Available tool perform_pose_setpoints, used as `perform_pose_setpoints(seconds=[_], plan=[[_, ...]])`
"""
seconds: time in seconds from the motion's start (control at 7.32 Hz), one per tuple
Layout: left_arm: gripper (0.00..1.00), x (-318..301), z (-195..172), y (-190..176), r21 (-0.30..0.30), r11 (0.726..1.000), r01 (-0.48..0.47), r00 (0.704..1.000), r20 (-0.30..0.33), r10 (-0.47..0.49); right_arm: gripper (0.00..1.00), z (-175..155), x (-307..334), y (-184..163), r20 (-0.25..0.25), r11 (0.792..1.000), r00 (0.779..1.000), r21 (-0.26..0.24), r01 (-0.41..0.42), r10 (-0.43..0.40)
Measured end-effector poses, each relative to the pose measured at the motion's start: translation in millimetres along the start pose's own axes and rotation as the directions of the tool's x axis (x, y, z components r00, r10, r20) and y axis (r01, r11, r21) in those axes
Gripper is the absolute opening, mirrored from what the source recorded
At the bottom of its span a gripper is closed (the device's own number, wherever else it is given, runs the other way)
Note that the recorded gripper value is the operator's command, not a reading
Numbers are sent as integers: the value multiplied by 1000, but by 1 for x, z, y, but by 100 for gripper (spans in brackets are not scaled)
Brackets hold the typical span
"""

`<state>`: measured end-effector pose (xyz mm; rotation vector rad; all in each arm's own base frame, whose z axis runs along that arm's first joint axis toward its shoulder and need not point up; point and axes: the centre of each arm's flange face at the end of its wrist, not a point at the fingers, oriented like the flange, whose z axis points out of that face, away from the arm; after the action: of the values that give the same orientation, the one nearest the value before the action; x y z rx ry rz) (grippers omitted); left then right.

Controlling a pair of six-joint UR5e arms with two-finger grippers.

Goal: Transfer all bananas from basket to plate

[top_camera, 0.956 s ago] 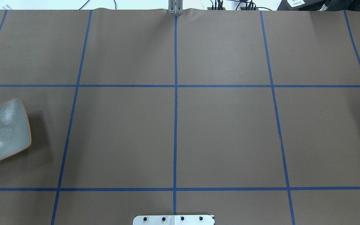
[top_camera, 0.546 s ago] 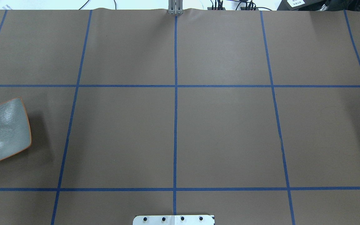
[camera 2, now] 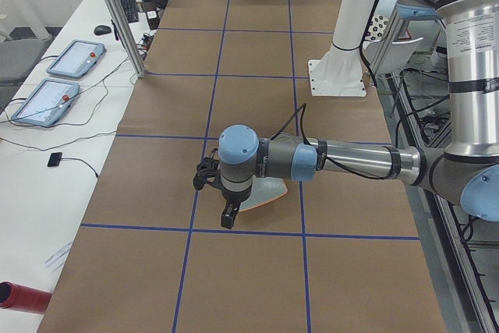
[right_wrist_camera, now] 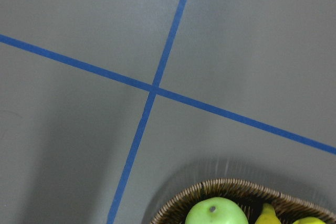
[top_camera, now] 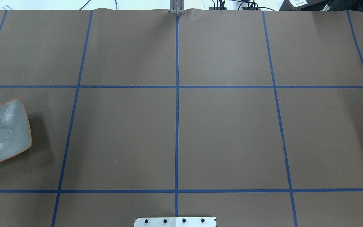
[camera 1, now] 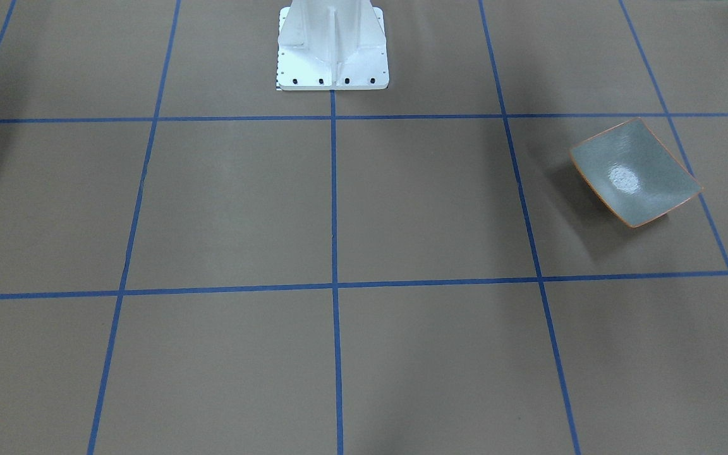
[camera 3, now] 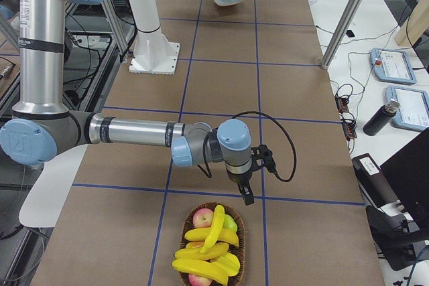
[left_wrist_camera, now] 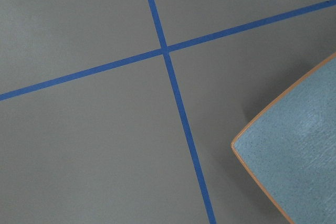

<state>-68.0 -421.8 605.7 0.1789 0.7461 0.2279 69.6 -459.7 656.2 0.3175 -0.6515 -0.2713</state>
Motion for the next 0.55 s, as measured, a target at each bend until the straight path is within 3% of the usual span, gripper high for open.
perform_pose_setpoints(seconds=[0.27,0.55], plan=[[100,-1,1,2,-3,1000,3,1000,-1,-3,91,15,4,25,19,992,992,32,124,-125],[100,-1,2,3,-4,1000,4,1000,-5,-4,97,30,11,54,33,949,949,10,314,-315]])
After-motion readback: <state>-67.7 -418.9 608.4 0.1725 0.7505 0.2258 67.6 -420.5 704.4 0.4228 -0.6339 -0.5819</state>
